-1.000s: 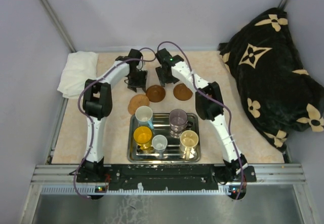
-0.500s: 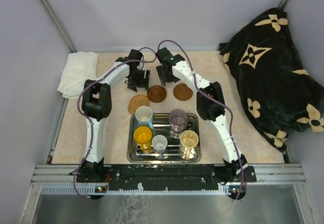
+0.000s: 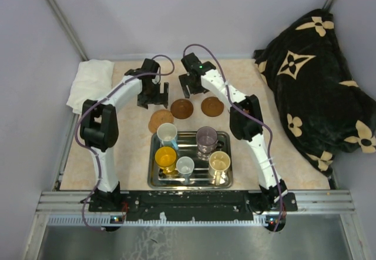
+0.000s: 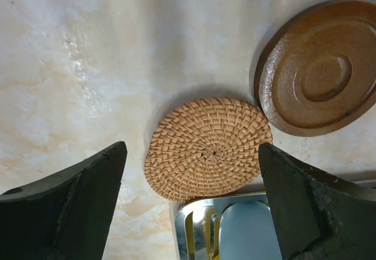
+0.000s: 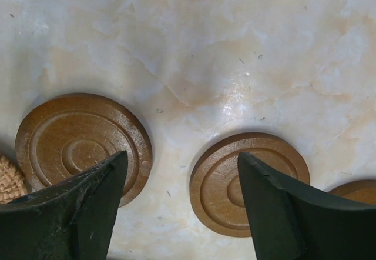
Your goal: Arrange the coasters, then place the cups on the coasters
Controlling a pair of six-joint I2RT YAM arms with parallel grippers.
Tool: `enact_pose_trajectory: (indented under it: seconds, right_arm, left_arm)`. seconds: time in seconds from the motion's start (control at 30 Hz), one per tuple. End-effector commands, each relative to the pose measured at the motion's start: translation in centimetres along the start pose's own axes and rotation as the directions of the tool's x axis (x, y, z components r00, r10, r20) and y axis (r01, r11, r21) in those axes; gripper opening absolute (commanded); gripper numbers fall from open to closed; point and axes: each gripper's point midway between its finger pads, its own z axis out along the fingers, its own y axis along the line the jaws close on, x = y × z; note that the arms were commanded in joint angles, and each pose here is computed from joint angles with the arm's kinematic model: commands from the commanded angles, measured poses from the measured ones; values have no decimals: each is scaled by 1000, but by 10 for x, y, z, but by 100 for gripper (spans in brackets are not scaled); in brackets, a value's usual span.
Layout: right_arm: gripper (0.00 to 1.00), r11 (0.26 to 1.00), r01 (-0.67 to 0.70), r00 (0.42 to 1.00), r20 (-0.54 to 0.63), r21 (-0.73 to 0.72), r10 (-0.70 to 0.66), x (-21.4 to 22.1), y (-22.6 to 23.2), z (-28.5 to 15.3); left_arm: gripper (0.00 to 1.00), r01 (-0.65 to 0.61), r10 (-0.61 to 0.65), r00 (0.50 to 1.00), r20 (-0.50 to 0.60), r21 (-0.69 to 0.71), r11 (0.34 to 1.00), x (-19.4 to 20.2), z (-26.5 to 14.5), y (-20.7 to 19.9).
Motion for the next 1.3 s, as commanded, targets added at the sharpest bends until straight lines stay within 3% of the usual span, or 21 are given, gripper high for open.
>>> enact_pose_trajectory:
  seconds: [0.0,0.23,0.27,0.3,0.33,0.47,0.8,1.03,1.27]
  right_arm:
    - [78,999,-22,995,92,-46,26,-28,1,-34]
    - [82,999,-24,994,104,-38,28,-31,-2,-39]
    - [85,999,-23,994,105,-37,27,-31,-3,-39]
    - [96,999,-23,994,106,-38,27,-31,-2,-39]
    - [99,999,-21,994,105,-40,26,-31,-2,-38]
    - [99,998,-22,994,108,-56,28,-32,1,-36]
    - [99,999,-48,990,130,-5,48,-40,-15,-45]
    - [99,998,-56,989,139,12,54,-43,-22,-50]
    - [99,998,-55,989,137,11,53,-42,-22,-50]
  left_arm:
    - [99,-31,34,998,-56,47,998,21,-4,-10]
    - [100,-73,72,986,-148,-4,997,49,4,-6]
    - [99,-79,78,986,-149,1,997,50,3,-7]
    - [99,-86,86,985,-147,5,996,51,3,-9]
    - [99,-93,93,984,-150,10,996,54,4,-11]
    - [99,-105,106,979,-174,15,994,62,10,-19]
    - [99,-115,75,959,-275,-132,985,91,41,7]
    - [100,-76,17,971,-237,-241,967,79,42,24]
    - [94,78,-136,972,-191,-283,956,64,41,52]
